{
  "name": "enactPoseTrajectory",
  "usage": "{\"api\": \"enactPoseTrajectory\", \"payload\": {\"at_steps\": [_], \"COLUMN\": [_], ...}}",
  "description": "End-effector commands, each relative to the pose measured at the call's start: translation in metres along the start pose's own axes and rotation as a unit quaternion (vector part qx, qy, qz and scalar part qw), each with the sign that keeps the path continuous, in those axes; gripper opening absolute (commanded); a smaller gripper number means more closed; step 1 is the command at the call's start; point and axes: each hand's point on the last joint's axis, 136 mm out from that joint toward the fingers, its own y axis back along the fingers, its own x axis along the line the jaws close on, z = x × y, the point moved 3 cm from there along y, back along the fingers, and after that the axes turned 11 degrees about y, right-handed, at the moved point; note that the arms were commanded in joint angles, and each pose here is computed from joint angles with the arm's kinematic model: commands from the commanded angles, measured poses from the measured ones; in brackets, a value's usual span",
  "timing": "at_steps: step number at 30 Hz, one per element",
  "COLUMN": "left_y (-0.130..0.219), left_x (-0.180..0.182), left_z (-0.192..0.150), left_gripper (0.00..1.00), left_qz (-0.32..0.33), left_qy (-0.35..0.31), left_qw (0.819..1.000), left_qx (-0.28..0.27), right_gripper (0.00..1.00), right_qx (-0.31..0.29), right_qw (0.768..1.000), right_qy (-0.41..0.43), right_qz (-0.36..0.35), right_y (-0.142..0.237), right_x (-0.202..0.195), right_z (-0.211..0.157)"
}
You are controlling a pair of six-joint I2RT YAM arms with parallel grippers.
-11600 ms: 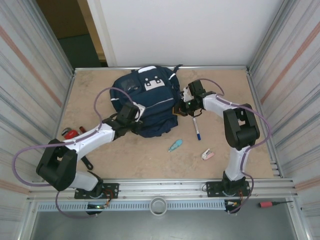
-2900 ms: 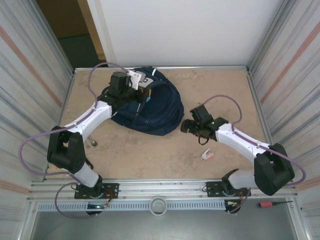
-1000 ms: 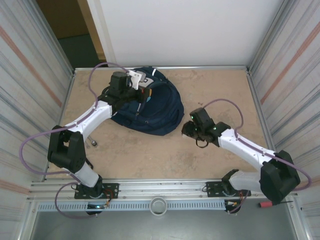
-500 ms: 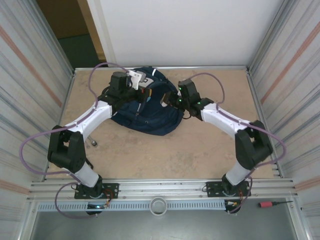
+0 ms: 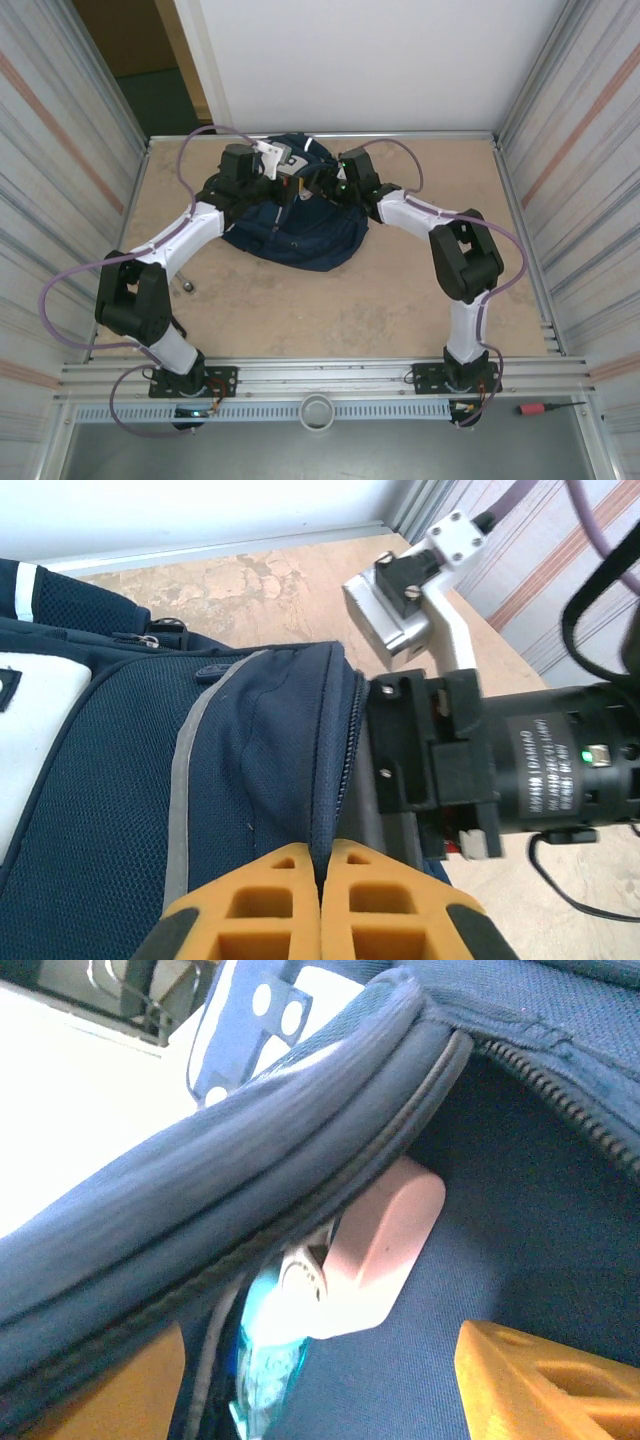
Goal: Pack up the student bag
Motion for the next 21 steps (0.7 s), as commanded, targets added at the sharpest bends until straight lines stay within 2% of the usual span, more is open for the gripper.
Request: {"api": "enactPoseTrajectory", "payload": {"at_steps": [1, 8, 11, 14, 18, 21], "left_y": [0.014, 0.016, 0.014, 0.003, -0.022, -0.038], "left_x": [-0.018, -0.020, -0.017, -0.012, -0.017, -0.022], "left_z": [0.025, 0.023, 0.015, -0.003, -0.039, -0.060], "left_gripper": [0.00, 0.00, 0.00, 0.02, 0.13, 0.34], "left_qz": [-0.030, -0.034, -0.032, -0.010, -0.006, -0.007], "left_qy": [-0.028, -0.021, -0.014, -0.017, -0.029, -0.032], "left_qw": [0.998, 0.998, 0.999, 1.000, 0.999, 0.997], "left_qx": [-0.043, -0.039, -0.032, -0.014, 0.036, 0.075], "right_gripper": [0.71, 0.61, 0.62, 0.69, 0.75, 0.76], "right_qx": [-0.016, 0.002, -0.015, -0.031, -0.043, -0.052], "right_qw": [0.998, 0.997, 0.994, 0.989, 0.983, 0.981], "right_qy": [0.058, 0.079, 0.091, 0.093, 0.078, 0.065], "right_qz": [-0.006, -0.021, -0.059, -0.114, -0.162, -0.175], "right_y": [0.036, 0.077, 0.107, 0.134, 0.156, 0.165], "right_x": [0.015, 0.004, -0.015, -0.041, -0.073, -0.086], "right_z": [0.004, -0.027, -0.028, -0.025, -0.023, -0.021]}}
